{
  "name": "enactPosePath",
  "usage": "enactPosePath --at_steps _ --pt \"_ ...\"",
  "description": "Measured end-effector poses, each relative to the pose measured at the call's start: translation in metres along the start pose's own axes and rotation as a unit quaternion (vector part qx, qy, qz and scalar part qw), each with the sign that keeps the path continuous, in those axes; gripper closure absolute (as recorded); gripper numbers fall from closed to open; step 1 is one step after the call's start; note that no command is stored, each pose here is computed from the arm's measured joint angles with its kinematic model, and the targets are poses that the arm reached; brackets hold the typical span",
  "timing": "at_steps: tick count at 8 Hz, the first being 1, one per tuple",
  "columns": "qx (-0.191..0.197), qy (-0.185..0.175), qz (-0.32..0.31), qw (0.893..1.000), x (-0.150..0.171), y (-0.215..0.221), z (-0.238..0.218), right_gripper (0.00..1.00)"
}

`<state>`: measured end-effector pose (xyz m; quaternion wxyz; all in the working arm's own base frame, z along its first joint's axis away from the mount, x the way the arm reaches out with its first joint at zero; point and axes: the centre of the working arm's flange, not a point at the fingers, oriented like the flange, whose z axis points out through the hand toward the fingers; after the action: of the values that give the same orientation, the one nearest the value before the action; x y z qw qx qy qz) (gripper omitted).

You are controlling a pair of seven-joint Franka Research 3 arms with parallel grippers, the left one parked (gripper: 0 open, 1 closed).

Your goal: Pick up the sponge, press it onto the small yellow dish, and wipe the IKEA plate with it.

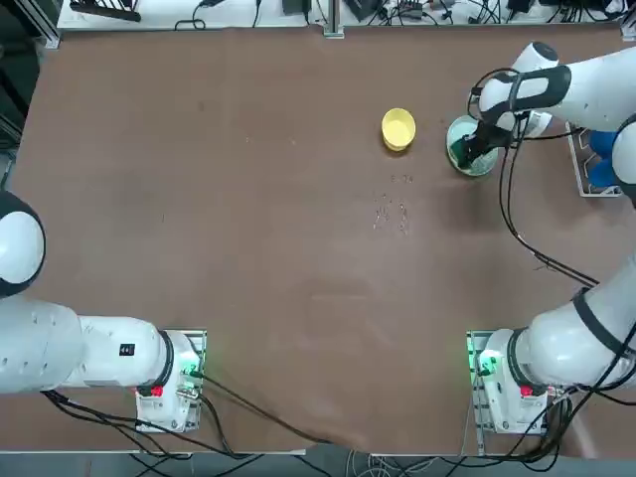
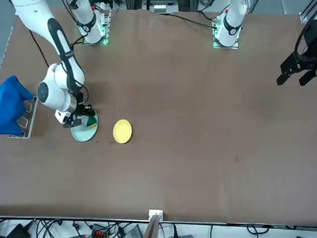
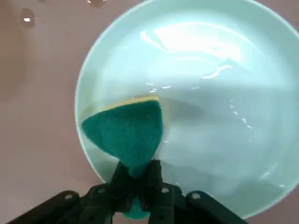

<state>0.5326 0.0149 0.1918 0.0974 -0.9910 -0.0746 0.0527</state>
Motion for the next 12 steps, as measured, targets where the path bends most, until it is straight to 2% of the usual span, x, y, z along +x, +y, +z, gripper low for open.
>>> enactPosePath --at_steps 5,12 --pt "0.009 0.002 -0.027 1.000 -0.008 0.055 -0.010 0.91" --pt "0.017 0.016 -0.058 0.998 0.055 0.065 -0.022 0.91"
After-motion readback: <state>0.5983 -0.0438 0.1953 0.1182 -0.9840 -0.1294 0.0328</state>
